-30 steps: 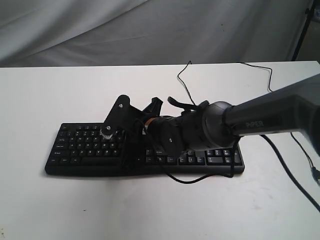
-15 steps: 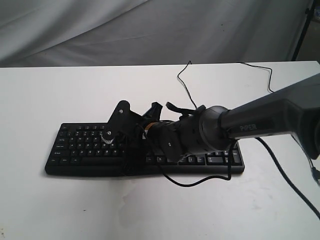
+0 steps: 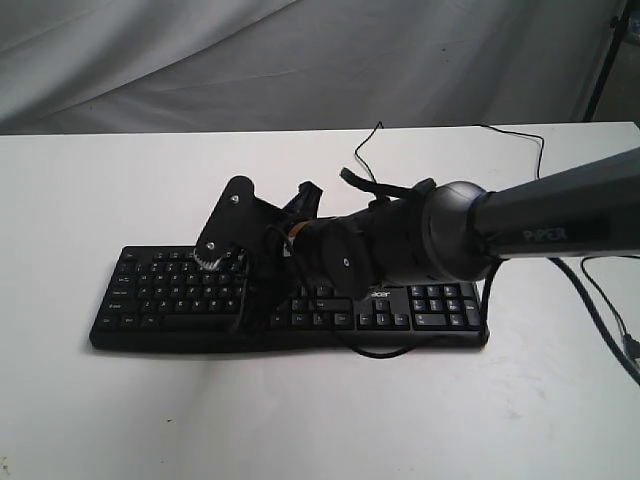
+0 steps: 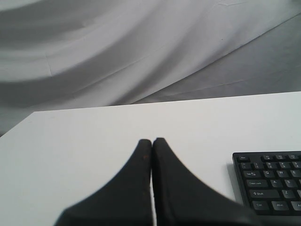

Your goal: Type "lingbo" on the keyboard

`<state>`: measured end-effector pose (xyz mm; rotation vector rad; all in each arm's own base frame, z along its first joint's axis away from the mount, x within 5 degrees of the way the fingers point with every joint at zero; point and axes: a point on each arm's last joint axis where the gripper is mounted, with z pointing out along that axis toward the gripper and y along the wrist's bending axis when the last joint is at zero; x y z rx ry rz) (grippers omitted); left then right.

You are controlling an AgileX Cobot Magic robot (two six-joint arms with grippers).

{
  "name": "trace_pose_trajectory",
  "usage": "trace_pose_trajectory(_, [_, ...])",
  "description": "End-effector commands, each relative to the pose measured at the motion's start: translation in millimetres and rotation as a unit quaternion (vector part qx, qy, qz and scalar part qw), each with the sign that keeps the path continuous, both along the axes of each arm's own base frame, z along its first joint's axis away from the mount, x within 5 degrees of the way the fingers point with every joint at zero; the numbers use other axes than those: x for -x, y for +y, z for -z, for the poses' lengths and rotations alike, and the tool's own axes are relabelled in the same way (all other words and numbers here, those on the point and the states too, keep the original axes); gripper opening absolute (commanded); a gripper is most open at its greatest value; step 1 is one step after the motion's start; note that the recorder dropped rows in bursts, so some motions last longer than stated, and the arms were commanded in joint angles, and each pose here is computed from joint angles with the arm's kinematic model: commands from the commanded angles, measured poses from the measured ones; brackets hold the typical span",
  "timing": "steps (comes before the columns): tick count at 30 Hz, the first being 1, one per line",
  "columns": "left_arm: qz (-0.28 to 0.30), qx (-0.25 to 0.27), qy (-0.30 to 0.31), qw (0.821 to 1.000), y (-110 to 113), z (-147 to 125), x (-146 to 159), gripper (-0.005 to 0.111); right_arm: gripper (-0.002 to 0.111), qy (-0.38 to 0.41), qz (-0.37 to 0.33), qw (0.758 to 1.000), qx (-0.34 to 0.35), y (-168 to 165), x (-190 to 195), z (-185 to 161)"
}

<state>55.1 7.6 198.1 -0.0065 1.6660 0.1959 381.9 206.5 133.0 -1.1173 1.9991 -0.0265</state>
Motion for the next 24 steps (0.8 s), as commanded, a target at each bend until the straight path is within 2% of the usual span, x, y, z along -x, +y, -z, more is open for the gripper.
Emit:
trace_pose_trajectory(1, [0.002, 0.002, 0.002, 1.000, -0.2, 1.5, -0.5, 0.001, 0.000, 0.001, -0.029, 1.000, 0.007, 15.2, 9.5, -5.2])
trace_pose_trajectory(5, [0.002, 0.002, 0.002, 1.000, -0.2, 1.5, -0.5, 0.001, 0.000, -0.001, -0.043, 0.999, 0.007, 26.1, 15.9, -4.7])
trace_pose_trajectory(13, [0.002, 0.002, 0.002, 1.000, -0.2, 1.5, -0.5, 0.001, 0.000, -0.009, -0.042, 0.999, 0.002, 27.4, 15.1, -5.3])
trace_pose_trajectory(24, [0.002, 0.002, 0.002, 1.000, -0.2, 1.5, -0.5, 0.001, 0.000, -0.004, -0.037, 0.999, 0.005, 28.2, 12.6, 13.7])
